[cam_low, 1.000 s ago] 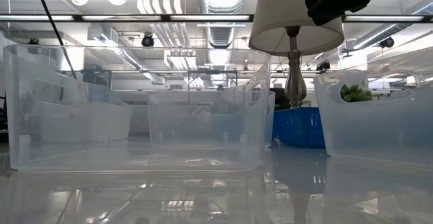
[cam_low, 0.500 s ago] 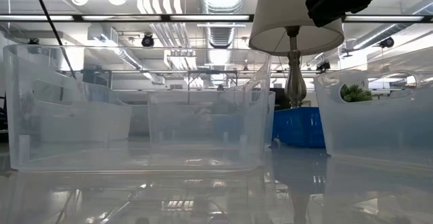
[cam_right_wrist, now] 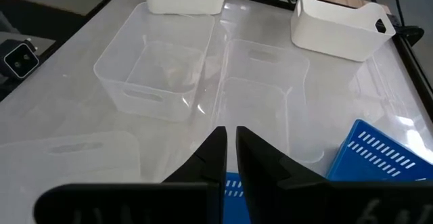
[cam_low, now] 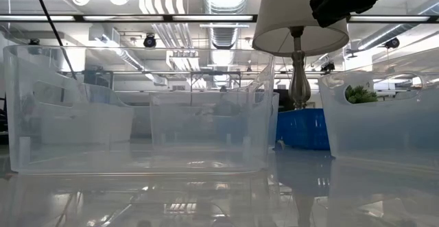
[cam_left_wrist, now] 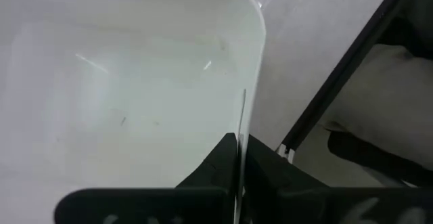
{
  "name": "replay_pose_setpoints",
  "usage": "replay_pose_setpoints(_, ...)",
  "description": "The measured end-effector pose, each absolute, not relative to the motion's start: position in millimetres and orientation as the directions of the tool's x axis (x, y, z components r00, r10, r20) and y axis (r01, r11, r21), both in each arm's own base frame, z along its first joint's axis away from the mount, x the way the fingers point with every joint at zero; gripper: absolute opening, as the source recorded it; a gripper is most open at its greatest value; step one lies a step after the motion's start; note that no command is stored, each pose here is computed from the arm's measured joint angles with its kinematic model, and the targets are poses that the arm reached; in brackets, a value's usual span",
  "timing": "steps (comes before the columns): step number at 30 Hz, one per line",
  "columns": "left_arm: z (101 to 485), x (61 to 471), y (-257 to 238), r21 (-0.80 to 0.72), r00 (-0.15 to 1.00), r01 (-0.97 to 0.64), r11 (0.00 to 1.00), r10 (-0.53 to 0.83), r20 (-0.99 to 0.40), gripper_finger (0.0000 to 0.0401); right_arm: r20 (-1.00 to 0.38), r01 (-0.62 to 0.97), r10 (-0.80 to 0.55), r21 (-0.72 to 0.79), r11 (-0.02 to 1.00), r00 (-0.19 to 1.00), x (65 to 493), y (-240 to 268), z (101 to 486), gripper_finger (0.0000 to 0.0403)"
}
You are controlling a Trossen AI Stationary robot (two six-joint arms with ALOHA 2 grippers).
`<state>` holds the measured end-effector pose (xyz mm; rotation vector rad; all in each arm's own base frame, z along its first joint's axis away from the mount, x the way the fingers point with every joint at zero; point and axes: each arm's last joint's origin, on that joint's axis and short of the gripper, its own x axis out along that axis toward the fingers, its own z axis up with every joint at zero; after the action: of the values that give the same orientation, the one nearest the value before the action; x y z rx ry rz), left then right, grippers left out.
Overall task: Stack baskets by color
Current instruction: Stack the top right white bin on top of the bottom white bin
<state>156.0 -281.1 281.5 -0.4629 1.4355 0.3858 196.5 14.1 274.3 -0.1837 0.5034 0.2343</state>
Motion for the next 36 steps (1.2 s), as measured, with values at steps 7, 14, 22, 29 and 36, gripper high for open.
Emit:
replay_pose_setpoints(7,277,156,-279,-0.053,0.107,-0.519,0.853,0.004,-0.994,0.0000,-0.496,-0.266,0.177,-0.116,0.957,0.850,196,14,274,0.0027)
replay_pose_setpoints(14,280,158,-278,-0.076,0.204,-0.548,0.833,0.045,-0.978,0.0038,-0.496,-0.266,0.177,-0.115,0.957,0.850,196,14,274,0.0027)
replay_pose_setpoints(22,280,158,-275,-0.068,0.205,-0.563,0.824,0.060,-0.977,0.0105,-0.497,-0.266,0.177,-0.115,0.957,0.850,196,14,274,0.0027)
replay_pose_setpoints(29,285,184,-258,-0.090,0.461,-0.591,0.802,0.244,-0.853,0.0115,-0.491,-0.266,0.177,-0.117,0.957,0.853,197,14,275,0.0027)
replay_pose_setpoints(36,267,216,-225,0.004,0.458,-0.686,0.728,0.436,-0.775,0.0072,-0.491,-0.266,0.177,-0.116,0.957,0.853,197,14,275,0.0027)
